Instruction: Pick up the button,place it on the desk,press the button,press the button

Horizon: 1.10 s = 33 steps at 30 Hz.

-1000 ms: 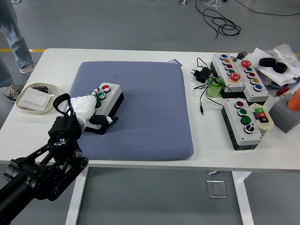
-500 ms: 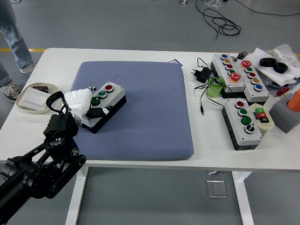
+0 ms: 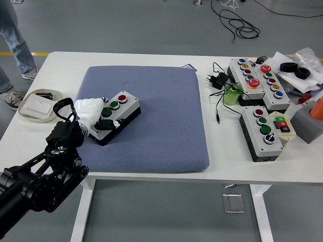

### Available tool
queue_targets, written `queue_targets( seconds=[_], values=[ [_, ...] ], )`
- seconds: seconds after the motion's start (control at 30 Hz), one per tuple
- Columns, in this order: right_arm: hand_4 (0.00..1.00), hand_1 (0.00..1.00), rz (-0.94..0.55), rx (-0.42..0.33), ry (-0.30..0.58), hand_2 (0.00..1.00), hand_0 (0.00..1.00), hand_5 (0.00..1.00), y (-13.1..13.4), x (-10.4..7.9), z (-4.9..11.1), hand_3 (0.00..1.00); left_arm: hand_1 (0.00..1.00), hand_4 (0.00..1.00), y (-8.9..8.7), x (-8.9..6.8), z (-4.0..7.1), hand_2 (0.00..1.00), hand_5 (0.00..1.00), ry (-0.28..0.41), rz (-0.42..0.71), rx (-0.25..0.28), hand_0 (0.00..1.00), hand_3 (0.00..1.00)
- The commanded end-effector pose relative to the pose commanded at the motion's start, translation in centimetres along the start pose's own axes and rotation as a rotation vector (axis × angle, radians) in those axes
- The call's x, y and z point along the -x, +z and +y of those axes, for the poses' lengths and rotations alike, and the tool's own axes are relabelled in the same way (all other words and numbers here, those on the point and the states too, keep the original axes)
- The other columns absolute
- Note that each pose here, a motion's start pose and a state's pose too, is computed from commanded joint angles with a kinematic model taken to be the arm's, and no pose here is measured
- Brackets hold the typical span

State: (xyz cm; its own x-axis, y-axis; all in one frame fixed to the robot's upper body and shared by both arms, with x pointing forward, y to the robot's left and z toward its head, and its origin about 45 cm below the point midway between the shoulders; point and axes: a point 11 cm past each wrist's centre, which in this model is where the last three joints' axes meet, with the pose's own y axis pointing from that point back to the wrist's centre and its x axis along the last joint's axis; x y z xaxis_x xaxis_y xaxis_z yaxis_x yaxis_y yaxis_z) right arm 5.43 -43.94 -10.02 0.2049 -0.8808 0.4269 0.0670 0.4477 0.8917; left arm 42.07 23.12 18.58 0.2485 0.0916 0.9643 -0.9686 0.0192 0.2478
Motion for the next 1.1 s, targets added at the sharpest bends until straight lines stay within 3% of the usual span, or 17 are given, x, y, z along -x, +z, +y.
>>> queue_targets(
  seconds=[0.07,0.37,0.4,0.57,0.6,0.73,0.8,1.1],
  values=[
    [0.310,0.547,0.000,0.000,0.000,0.622,0.629,0.245,0.0,0.0,0.0,0.568,0.142,0.418,0.2,-0.1,0.0,0.147,0.002,0.002,-0.005,0.028,0.263,0.284],
    [0.312,0.547,0.000,-0.002,0.000,0.622,0.630,0.244,-0.1,0.0,0.0,0.570,0.155,0.453,0.2,-1.9,-0.7,0.140,0.002,0.006,-0.079,0.251,0.276,0.258],
    [0.312,0.548,0.000,-0.002,0.000,0.622,0.630,0.245,-0.1,0.0,0.0,0.569,0.210,0.494,0.3,-1.9,-0.7,0.140,0.002,-0.003,-0.085,0.280,0.414,0.209],
    [0.312,0.548,0.002,-0.002,0.000,0.622,0.630,0.245,-0.2,0.0,0.0,0.569,0.210,0.494,0.1,-2.6,-0.7,0.140,0.002,-0.013,-0.102,0.400,0.414,0.209],
    [0.310,0.548,0.002,-0.002,0.000,0.622,0.630,0.246,-0.2,0.0,0.0,0.569,0.217,0.396,0.2,-2.7,-0.6,0.141,0.002,-0.014,-0.104,0.426,0.440,0.190],
    [0.310,0.548,0.001,-0.002,0.000,0.622,0.630,0.246,-0.2,0.0,0.0,0.569,0.217,0.396,0.9,-3.4,-0.3,0.141,0.002,-0.010,-0.138,0.522,0.440,0.190],
    [0.310,0.549,0.003,-0.002,0.000,0.622,0.630,0.249,-0.2,0.0,0.1,0.569,0.232,0.346,1.5,-3.6,-0.1,0.151,0.002,-0.021,-0.160,0.551,0.460,0.189],
    [0.309,0.548,0.003,0.000,-0.001,0.623,0.631,0.250,-0.2,0.1,0.0,0.570,0.247,0.337,3.0,-3.2,0.2,0.165,0.002,-0.045,-0.238,0.628,0.480,0.196]
  ],
)
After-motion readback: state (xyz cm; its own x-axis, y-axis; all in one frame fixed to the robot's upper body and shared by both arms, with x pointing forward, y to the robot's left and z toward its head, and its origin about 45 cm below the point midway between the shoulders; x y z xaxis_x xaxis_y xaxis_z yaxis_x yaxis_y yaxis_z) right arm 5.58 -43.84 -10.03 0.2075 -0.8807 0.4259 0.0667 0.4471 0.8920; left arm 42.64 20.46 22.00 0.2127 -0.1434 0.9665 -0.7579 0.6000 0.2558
